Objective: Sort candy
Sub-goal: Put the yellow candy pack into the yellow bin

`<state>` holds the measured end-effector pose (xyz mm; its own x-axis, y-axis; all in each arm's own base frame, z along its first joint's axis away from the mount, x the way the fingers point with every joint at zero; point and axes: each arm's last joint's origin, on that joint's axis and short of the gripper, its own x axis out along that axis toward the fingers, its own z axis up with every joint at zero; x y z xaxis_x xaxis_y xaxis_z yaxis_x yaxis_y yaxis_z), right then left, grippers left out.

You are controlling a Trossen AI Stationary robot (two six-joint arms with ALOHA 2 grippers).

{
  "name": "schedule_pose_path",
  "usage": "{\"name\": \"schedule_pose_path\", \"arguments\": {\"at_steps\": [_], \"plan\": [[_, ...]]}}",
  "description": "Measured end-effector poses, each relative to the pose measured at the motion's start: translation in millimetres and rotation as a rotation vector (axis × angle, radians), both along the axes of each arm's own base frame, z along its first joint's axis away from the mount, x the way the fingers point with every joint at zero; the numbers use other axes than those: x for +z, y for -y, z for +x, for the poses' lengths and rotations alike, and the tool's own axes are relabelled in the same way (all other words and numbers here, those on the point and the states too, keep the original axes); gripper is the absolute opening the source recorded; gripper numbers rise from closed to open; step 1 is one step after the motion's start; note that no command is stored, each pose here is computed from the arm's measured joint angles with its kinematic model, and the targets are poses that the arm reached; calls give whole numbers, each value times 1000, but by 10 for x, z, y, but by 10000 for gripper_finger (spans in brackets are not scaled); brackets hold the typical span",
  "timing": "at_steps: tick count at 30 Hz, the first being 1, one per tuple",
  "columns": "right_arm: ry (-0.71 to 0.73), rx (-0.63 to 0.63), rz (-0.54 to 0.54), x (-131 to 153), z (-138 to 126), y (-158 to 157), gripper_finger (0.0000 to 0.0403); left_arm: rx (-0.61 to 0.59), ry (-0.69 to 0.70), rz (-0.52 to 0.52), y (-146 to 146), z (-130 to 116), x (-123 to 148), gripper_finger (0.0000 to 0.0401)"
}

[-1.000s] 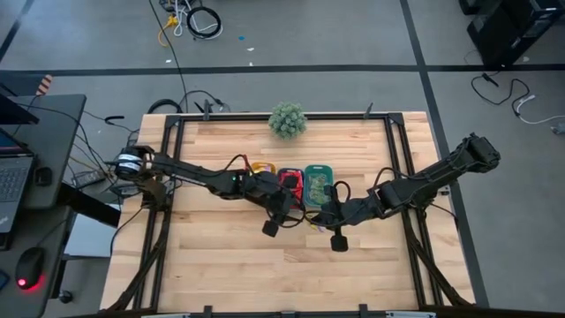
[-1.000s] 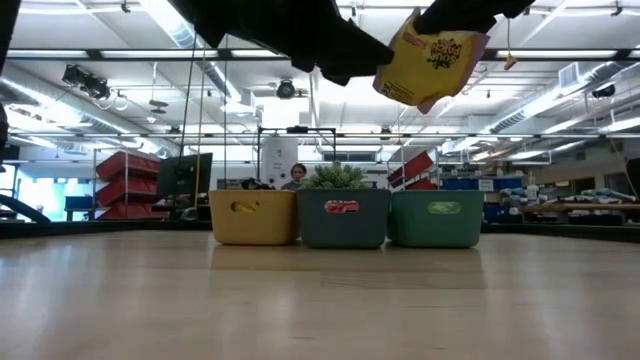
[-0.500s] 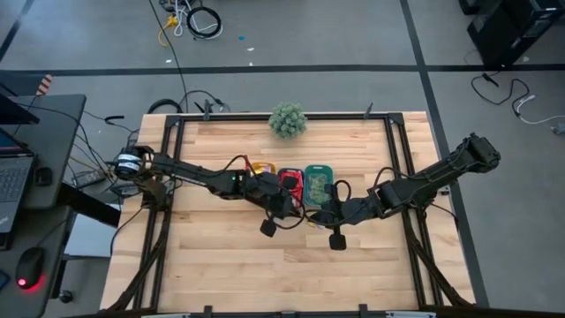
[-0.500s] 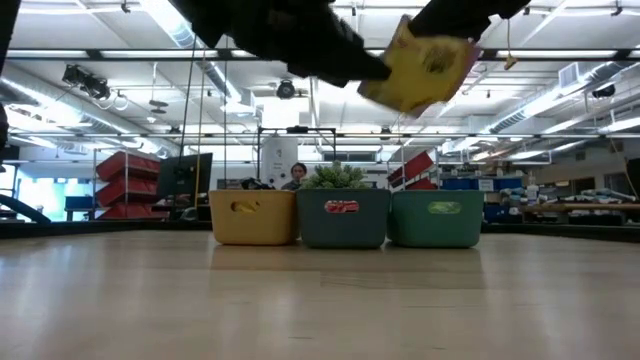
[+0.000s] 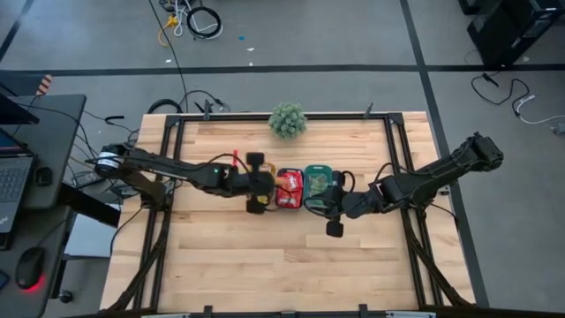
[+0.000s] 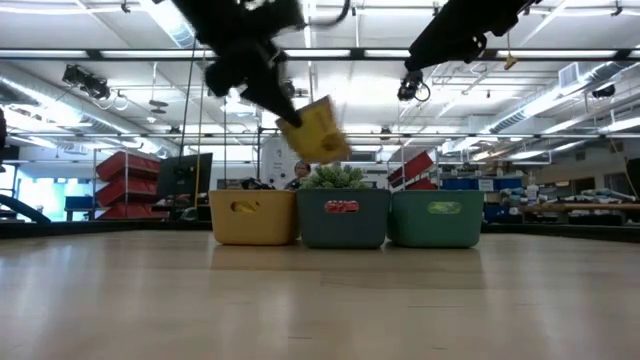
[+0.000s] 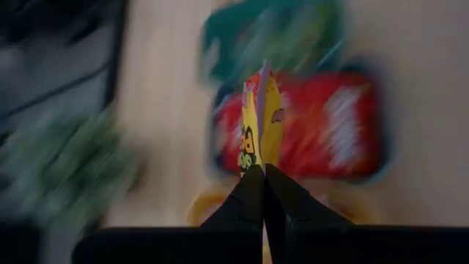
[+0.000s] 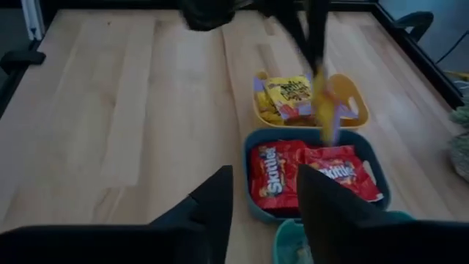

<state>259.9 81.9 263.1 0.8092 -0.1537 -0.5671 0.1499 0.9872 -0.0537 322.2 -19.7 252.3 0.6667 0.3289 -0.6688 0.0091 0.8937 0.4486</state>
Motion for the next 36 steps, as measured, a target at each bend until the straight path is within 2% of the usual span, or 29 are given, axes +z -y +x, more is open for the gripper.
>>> {"name": "schedule_pose_path", "arguments": {"at_steps": [4,10,19,25,31,36], "plan": [[-12,-6,-11,-11,6,30,154,192,-93,122,-54,-147,-123,0],[-21,-8,-29,-16,12,63,158,300,-111,139,-126,-261,-392,0],[-24,-19,-25,-19,25,104,158,313,-110,126,-164,-289,-479,1],[-24,-18,-23,-19,26,105,158,261,-131,70,-140,-287,-492,11],[-25,-14,-19,-20,27,103,159,196,-179,17,-119,-302,-517,45],[-26,-12,-15,-21,27,102,169,197,-174,-22,-112,-299,-517,83]]}}
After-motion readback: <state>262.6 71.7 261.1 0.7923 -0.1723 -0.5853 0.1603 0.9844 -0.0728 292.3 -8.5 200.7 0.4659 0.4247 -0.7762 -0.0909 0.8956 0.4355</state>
